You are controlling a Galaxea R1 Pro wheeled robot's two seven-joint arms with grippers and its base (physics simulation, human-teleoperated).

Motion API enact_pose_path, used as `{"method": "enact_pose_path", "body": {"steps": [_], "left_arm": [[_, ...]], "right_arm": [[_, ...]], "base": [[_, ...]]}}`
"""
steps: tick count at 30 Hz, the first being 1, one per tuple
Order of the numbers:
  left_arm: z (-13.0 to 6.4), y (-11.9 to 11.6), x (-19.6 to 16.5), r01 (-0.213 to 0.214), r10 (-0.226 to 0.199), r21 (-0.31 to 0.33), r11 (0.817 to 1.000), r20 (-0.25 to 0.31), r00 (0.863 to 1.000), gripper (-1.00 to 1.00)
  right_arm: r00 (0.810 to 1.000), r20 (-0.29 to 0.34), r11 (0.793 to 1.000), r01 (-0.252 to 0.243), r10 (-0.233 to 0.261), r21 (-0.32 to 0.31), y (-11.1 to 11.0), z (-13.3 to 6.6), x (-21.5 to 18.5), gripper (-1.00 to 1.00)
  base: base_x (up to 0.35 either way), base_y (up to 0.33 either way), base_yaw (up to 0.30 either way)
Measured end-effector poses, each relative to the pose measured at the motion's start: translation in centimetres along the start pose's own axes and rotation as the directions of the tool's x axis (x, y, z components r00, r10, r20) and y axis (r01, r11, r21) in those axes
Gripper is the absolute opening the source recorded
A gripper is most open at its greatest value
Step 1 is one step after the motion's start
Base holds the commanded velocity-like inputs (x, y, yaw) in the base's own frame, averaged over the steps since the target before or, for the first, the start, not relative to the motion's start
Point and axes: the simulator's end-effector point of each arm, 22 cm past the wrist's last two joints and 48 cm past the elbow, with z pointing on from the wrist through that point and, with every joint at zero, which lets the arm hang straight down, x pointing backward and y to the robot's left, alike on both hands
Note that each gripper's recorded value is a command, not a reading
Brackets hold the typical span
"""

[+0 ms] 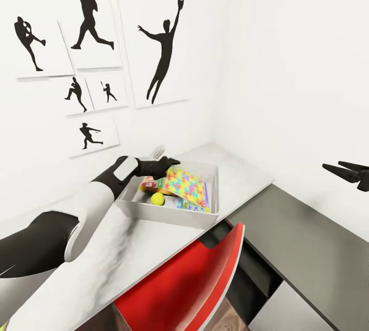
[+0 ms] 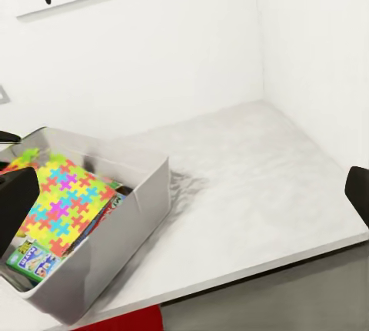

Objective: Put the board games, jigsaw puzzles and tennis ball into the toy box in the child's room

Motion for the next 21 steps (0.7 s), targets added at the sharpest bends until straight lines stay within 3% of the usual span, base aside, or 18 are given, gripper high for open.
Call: {"method": "enact_pose_path", "body": {"steps": [14, 17, 18, 19, 21], "left_arm": [[-0.9, 0.2, -0.7, -0.016, 0.016, -0.026, 1.000, -0.027, 1.000, 1.00], [-3.8, -0.7, -4.2, -0.051, 0.050, 0.031, 0.998, 0.035, 0.998, 1.00], [-5.4, -1.2, -4.9, -0.080, 0.077, 0.070, 0.994, 0.054, 0.996, 1.00], [-7.9, -2.6, -5.2, -0.116, 0.105, 0.140, 0.983, 0.082, 0.991, 1.00], [-10.8, -4.8, -5.6, -0.148, 0.126, 0.206, 0.967, 0.117, 0.985, 1.00]], "right_arm": [[1.000, 0.000, 1.000, 0.000, 0.000, -0.008, 0.2, 0.0, 0.0, 1.00], [1.000, -0.001, 1.000, -0.001, 0.001, -0.007, 0.2, 0.0, 0.1, 1.00], [1.000, -0.001, 1.000, -0.001, 0.001, -0.007, 0.2, 0.0, 0.0, 1.00], [1.000, -0.004, 1.000, -0.002, 0.002, -0.009, 0.2, 0.1, 0.1, 1.00], [1.000, -0.005, 1.000, -0.002, 0.002, -0.010, 0.3, 0.1, 0.2, 1.00]], "base": [[0.000, 0.000, 0.000], [0.000, 0.000, 0.000], [0.000, 0.000, 0.000], [0.000, 0.000, 0.000], [0.000, 0.000, 0.000]]}}
